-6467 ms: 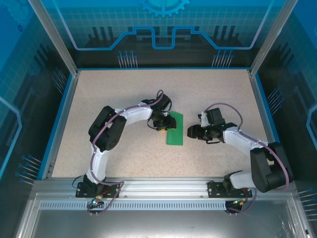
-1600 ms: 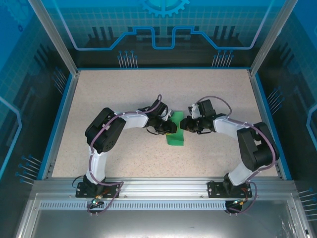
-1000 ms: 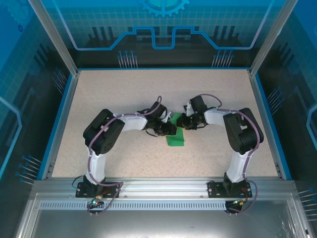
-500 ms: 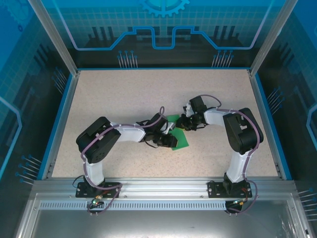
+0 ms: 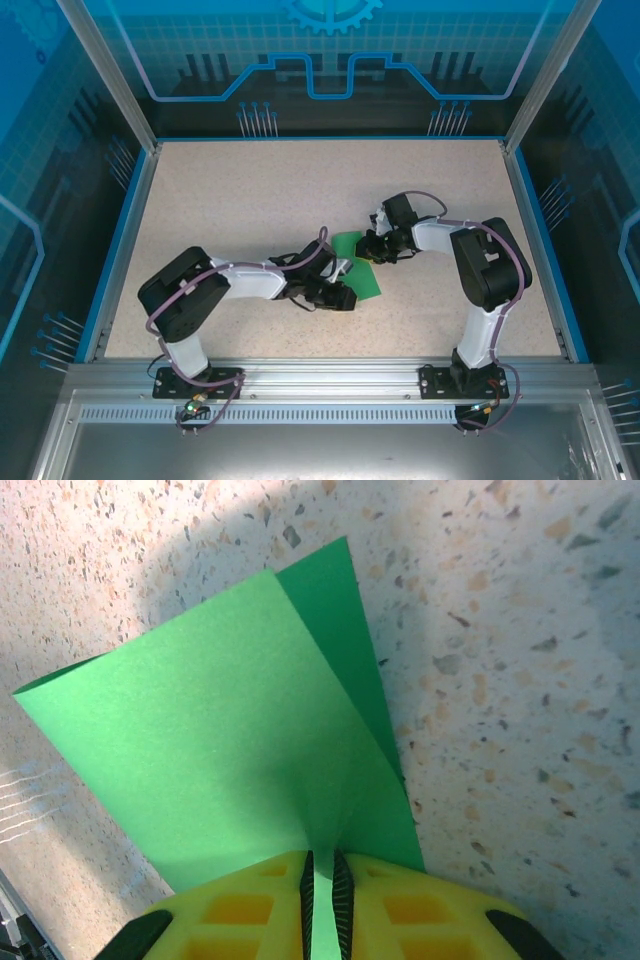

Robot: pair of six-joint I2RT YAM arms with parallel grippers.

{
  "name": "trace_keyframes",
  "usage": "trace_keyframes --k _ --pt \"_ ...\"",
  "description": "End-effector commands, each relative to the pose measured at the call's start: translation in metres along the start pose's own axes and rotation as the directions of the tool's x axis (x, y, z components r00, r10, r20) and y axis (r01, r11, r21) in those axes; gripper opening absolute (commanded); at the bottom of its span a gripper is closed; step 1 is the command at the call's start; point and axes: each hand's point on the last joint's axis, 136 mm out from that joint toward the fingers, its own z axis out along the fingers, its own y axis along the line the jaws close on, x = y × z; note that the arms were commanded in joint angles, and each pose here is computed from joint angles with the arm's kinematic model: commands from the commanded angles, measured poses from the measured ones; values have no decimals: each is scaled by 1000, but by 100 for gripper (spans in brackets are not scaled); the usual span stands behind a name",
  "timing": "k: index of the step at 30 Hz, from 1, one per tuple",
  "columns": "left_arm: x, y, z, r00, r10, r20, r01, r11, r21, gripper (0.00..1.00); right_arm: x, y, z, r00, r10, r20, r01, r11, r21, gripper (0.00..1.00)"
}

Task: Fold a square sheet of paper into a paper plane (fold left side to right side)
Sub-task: First fold the square sheet of paper in half at the center of the table, then hold the square sheet of paper at the center of the table.

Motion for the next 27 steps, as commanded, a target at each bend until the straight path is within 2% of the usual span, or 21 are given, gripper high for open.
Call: trace_keyframes --k 1,5,12,20,27 --pt "-10 -12 -19 999 -24 45 21 998 61 33 14 -27 6 998 52 -29 -49 994 102 18" --pt "-41 3 -36 988 -93 127 82 993 87 34 14 -24 0 999 52 -7 -52 994 94 18" --pt "-77 11 -20 990 -79 118 70 995 77 33 17 -19 -4 999 50 8 -50 996 69 18" --pt "-75 31 2 992 -99 75 97 995 20 31 10 3 -10 999 14 36 -13 999 -34 20" --pt "-63 52 12 992 -124 40 126 990 -70 31 -1 30 -39 992 -64 112 74 994 -83 25"
